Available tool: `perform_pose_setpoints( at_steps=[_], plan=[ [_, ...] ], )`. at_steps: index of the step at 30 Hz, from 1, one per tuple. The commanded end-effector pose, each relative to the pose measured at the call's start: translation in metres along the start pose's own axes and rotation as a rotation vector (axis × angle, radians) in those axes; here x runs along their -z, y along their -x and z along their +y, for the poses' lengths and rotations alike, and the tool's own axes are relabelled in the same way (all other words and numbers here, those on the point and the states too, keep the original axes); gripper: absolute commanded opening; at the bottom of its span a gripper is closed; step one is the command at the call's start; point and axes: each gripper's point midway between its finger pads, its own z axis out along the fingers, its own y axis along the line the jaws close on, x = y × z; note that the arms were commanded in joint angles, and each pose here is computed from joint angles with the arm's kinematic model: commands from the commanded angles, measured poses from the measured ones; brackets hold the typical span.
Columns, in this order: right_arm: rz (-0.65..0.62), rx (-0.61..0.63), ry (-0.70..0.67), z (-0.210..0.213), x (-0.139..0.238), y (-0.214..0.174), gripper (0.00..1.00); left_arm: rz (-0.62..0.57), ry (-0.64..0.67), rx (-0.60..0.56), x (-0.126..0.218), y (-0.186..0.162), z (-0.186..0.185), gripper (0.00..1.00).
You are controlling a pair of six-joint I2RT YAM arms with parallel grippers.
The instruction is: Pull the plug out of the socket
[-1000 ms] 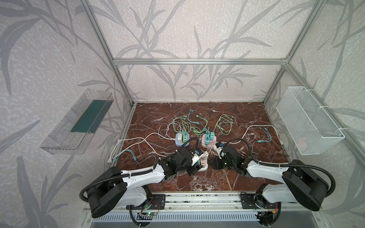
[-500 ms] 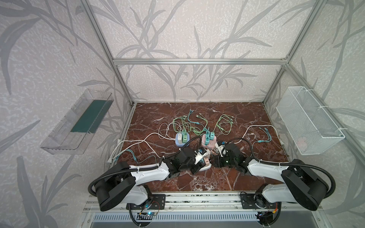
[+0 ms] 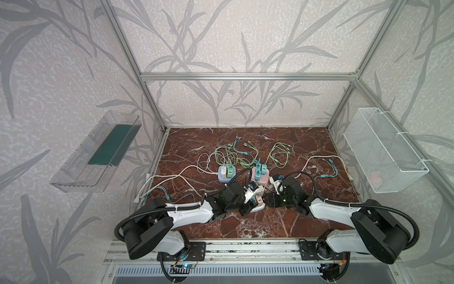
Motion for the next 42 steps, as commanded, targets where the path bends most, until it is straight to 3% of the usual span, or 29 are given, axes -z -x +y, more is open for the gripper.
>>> perform_pose_setpoints(
  at_steps=[1,6,25,42],
  plan=[
    [-0.004,0.019,0.035,0.006,0.000,0.000,0.54,-0.012,-0.010,-0.018,0.008,0.003,-0.004,0.53],
    [-0.007,0.024,0.028,0.005,0.002,0.000,0.54,0.004,-0.012,-0.018,0.009,-0.003,-0.005,0.59],
    [0.021,0.045,0.033,0.007,0.004,-0.005,0.59,0.058,-0.018,-0.050,-0.002,-0.016,-0.004,0.58],
    [0.062,0.059,0.037,0.005,0.004,-0.015,0.57,0.028,-0.018,-0.049,-0.006,-0.007,-0.003,0.39]
  ],
)
